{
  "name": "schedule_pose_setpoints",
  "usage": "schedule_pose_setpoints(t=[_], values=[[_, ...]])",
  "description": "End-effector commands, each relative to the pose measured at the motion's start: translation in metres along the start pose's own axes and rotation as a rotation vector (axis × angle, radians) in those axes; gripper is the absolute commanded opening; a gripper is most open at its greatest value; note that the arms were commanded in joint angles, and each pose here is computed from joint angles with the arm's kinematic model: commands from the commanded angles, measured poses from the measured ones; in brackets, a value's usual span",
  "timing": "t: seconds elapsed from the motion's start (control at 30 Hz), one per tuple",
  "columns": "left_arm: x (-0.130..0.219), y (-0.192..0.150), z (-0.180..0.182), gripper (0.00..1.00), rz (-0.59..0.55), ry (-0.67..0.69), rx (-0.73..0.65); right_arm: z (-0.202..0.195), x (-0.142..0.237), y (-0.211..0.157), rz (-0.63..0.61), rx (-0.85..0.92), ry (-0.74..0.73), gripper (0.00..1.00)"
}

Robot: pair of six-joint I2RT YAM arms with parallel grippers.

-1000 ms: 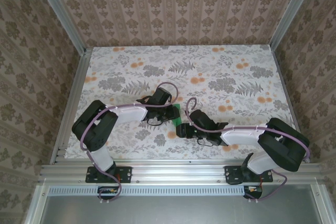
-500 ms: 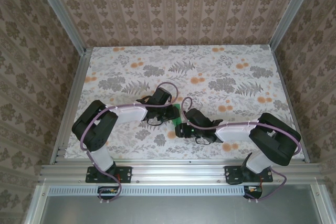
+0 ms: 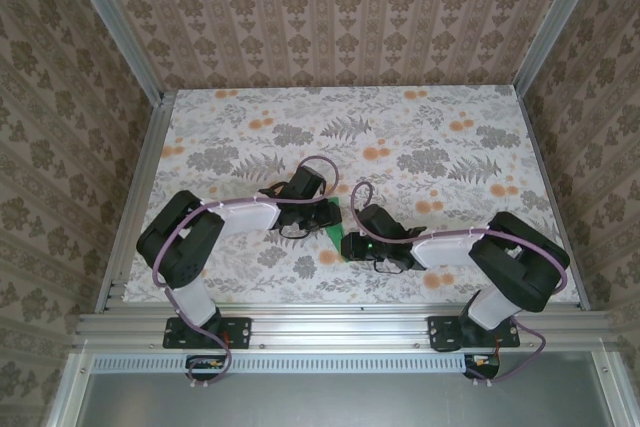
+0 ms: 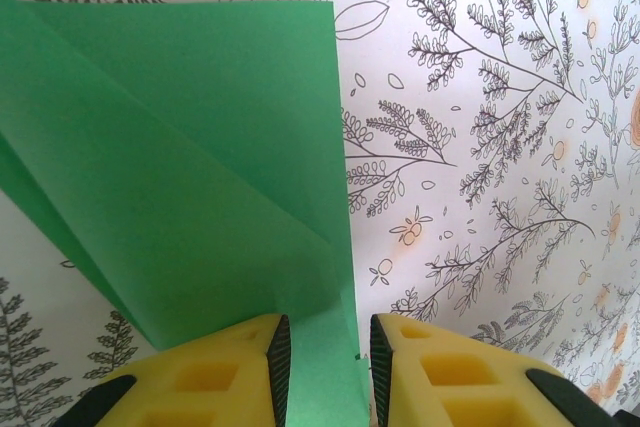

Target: Fold a paper plane with a square sheet of paper (pick it up from the middle)

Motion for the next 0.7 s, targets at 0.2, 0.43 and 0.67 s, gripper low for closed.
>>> schedule_pose_setpoints(t=[0.2, 0.43, 0.67], values=[[0.005, 0.007, -0.004, 0.3, -0.002, -0.01, -0.014, -0.014, -0.012, -0.011, 0.099, -0.053, -0.04, 0.16], [0.008, 0.011, -0.011, 0.34, -0.022, -0.063, -0.032, -0.019, -0.012, -0.011, 0.106, -0.055, -0.122, 0.16], [-0.007, 0.009, -0.006, 0.36, 0.02, -0.089, -0.027, -0.017, -0.012, -0.01, 0.105, -0.054, -0.124, 0.16]])
Point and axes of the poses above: each hand's point on the last joint's axis, 136 mm out from that joint toward the fingers, its own x axis back along the fingers, its own z axis along the line the jaws close on, y = z × x, the point moved 9 cm from there along x, back along the fingers, and after that the axes turned 12 degrees about -x, right-handed, at the moved point
